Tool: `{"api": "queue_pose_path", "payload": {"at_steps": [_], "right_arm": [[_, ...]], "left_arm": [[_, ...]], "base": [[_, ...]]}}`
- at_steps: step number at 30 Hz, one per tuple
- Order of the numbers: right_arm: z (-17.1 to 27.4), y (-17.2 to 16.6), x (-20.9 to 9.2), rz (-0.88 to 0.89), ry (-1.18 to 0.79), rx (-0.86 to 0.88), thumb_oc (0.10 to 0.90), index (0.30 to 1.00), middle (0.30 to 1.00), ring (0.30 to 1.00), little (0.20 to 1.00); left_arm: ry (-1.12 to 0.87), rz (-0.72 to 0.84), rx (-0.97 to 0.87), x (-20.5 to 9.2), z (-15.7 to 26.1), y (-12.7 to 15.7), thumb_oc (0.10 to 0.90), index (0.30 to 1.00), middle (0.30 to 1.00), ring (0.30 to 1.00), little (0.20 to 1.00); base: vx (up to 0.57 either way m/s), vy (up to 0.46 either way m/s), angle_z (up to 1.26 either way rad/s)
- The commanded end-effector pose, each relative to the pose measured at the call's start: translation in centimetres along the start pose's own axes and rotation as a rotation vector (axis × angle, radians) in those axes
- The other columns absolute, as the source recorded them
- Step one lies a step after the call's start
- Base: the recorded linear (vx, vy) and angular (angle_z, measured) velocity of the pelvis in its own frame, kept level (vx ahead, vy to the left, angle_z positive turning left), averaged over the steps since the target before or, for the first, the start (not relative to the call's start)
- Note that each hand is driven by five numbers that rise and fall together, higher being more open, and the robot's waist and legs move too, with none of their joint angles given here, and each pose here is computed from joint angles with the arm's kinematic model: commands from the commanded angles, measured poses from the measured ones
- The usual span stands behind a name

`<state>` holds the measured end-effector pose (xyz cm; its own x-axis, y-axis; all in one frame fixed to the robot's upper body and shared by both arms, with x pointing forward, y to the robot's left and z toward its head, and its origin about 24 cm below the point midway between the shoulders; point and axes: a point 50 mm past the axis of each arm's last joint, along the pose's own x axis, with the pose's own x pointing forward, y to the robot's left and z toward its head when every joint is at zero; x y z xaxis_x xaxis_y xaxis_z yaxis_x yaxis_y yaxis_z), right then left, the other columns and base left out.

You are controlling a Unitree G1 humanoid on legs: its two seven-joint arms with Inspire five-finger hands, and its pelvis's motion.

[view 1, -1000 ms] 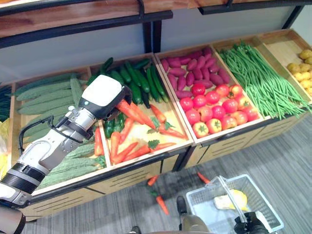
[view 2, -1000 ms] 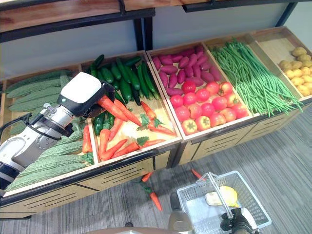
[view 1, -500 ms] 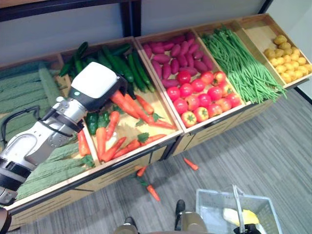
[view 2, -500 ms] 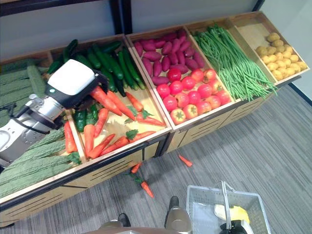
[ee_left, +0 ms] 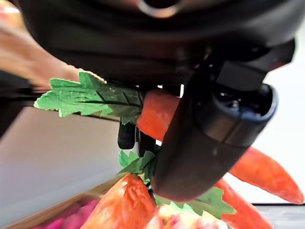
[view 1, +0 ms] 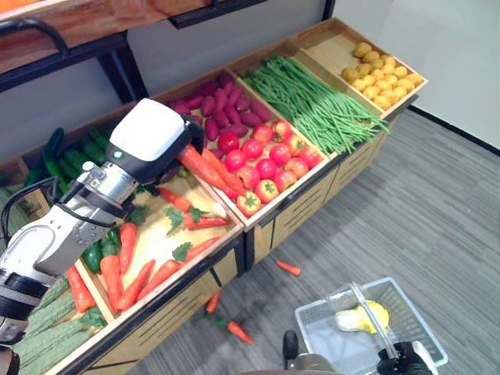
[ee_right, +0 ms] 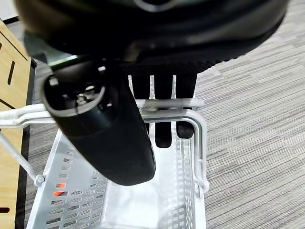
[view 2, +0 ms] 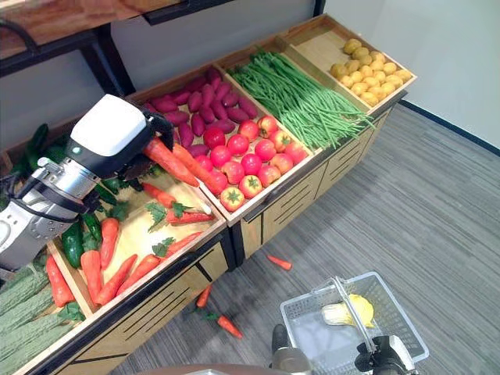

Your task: Get the vegetables into the basket

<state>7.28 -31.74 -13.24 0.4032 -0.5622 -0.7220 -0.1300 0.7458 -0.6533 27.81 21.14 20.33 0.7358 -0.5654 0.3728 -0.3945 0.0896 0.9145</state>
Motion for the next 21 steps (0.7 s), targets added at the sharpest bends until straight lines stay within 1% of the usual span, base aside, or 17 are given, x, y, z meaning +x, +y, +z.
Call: {"api": "queue_pose_path", "payload": {"at_steps": [1, 5, 8, 9, 10, 14, 17, 21], "right_arm": [[-0.2, -3.9, 0.6, -0.148, -0.025, -0.015, 0.400, 0.300, 0.300, 0.300, 0.300], [0.9, -4.9, 0.9, -0.178, -0.054, -0.022, 0.400, 0.300, 0.300, 0.300, 0.300], [2.5, -4.8, 1.2, -0.171, -0.104, -0.037, 0.400, 0.300, 0.300, 0.300, 0.300], [2.5, -4.9, 1.2, -0.171, -0.104, -0.040, 0.400, 0.300, 0.300, 0.300, 0.300], [3.2, -4.5, 1.2, -0.148, -0.134, -0.056, 0.400, 0.300, 0.300, 0.300, 0.300], [3.0, -4.2, 1.1, -0.134, -0.133, -0.064, 0.400, 0.300, 0.300, 0.300, 0.300], [3.3, -3.4, 1.1, -0.113, -0.139, -0.061, 0.400, 0.300, 0.300, 0.300, 0.300], [4.0, -2.4, 1.0, -0.093, -0.155, -0.043, 0.400, 0.300, 0.300, 0.300, 0.300]], "left_arm": [[-0.036, 0.262, 0.044, 3.0, -0.4, 5.6, 0.400, 0.300, 0.300, 0.300, 0.300], [-0.052, 0.266, 0.032, 3.1, 0.0, 5.4, 0.400, 0.300, 0.300, 0.300, 0.300], [-0.024, 0.269, 0.062, 2.1, -0.5, 5.5, 0.400, 0.300, 0.300, 0.300, 0.300], [-0.022, 0.268, 0.062, 2.0, -0.5, 5.5, 0.400, 0.300, 0.300, 0.300, 0.300], [-0.003, 0.264, 0.066, 1.3, -0.9, 5.4, 0.400, 0.300, 0.300, 0.300, 0.300], [-0.030, 0.262, 0.054, 1.5, -0.4, 5.5, 0.400, 0.300, 0.300, 0.300, 0.300], [-0.073, 0.233, 0.066, 1.7, 0.1, 5.7, 0.400, 0.300, 0.300, 0.300, 0.300], [-0.063, 0.223, 0.082, 1.1, -0.1, 5.7, 0.400, 0.300, 0.300, 0.300, 0.300]], "base": [[-0.06, -0.296, 0.07], [-0.03, -0.050, -0.20], [0.02, 0.002, -0.74], [0.03, 0.095, -1.29], [0.07, 0.142, -1.27], [0.00, 0.197, -1.04], [-0.04, 0.361, -0.32], [-0.11, 0.251, -0.74]]}}
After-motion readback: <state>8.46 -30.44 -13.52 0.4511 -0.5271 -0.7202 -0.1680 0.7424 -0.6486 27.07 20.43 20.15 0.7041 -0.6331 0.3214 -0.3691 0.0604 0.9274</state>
